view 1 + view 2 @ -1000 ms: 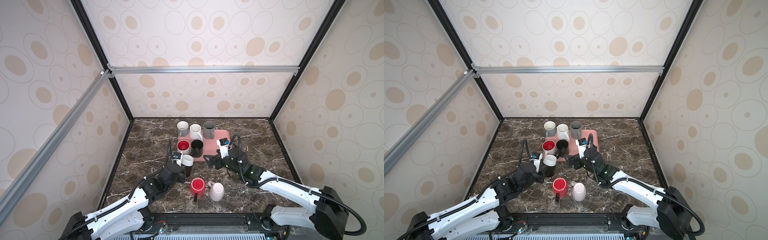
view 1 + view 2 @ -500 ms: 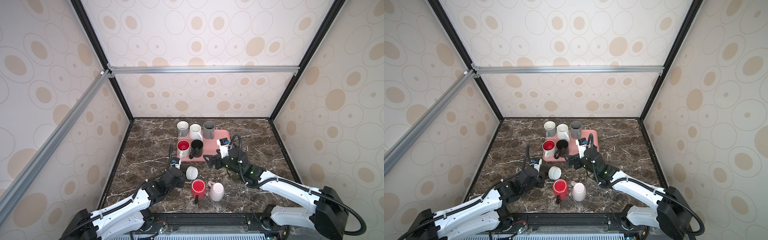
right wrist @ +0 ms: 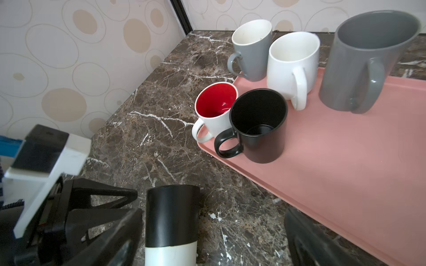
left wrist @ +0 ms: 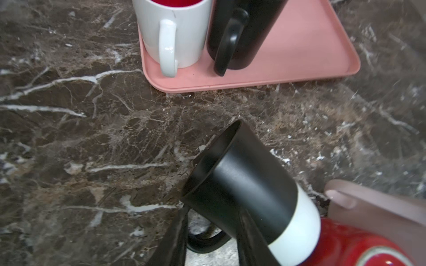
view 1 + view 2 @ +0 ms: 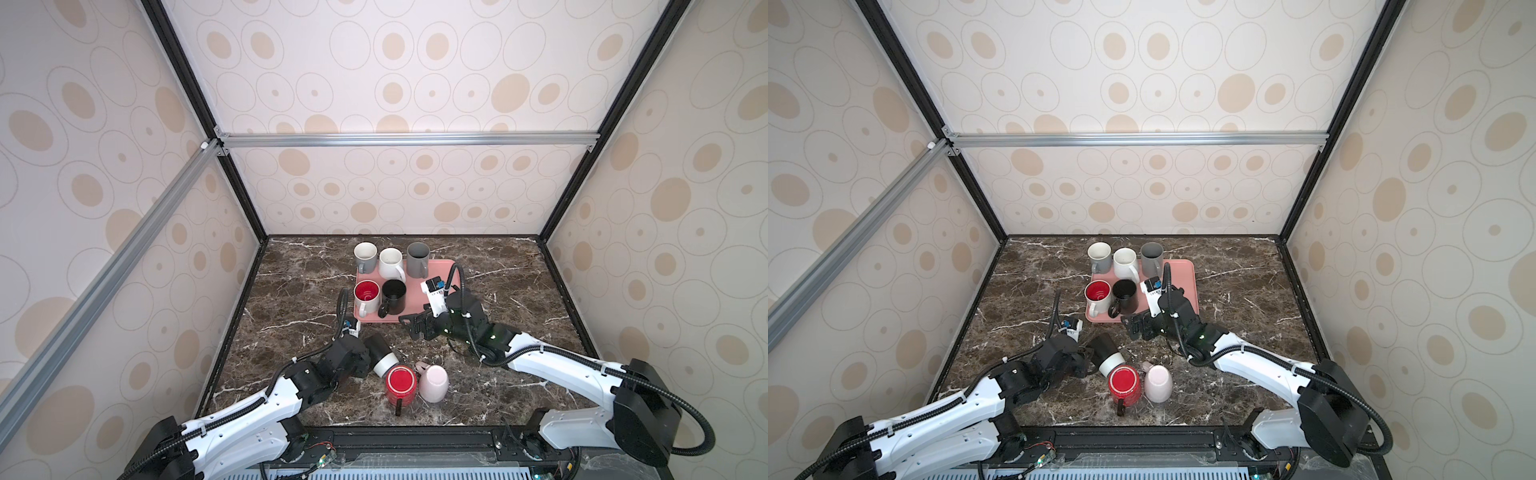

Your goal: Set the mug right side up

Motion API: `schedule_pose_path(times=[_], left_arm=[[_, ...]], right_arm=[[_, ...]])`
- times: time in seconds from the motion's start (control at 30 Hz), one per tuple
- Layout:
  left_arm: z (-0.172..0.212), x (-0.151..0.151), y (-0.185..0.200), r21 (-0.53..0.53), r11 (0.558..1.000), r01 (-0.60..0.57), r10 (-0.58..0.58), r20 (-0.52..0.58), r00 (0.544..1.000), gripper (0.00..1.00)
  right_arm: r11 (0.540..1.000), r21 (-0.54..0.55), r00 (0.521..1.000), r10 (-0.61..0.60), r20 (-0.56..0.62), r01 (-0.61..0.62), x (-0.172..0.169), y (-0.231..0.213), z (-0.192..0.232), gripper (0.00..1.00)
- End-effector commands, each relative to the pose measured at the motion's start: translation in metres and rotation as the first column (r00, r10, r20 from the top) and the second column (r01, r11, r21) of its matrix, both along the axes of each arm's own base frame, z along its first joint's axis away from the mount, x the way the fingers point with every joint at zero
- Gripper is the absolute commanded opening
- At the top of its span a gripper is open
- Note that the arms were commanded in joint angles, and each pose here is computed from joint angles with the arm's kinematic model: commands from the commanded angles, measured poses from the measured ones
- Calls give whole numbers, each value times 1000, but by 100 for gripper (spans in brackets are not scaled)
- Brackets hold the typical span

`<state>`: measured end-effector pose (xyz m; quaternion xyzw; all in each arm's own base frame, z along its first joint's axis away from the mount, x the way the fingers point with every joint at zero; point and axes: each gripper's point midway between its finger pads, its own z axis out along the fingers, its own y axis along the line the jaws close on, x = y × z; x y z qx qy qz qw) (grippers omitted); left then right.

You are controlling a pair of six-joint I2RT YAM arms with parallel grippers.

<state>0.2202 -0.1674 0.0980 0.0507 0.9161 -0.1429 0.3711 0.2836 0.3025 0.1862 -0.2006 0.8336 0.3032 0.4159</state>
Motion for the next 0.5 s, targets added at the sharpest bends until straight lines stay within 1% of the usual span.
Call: schedule_pose_path(times=[0.0,0.07,0.13,0.3,0.47], left_arm=[[29,7,-8,-48,999,11,-9,51,999,48],[35,7,-11,-55,998,31,-28,63,998,56],[41,8,-15,-64,997,54,-50,72,996,61],[48,7,-17,-64,995,72,-67,80,995,66],[36,1,-14,-43,996,72,-71,33,997,71]], right_arm=[[997,-23,996,68,-49,-70,-7,7,-9,99],[995,-23,994,97,-57,-98,-9,11,-11,99],[992,-30,990,123,-71,-125,-11,15,-14,100],[977,-65,973,191,-132,-201,-20,22,-25,100],[954,-91,943,264,-201,-287,-31,30,-41,99]])
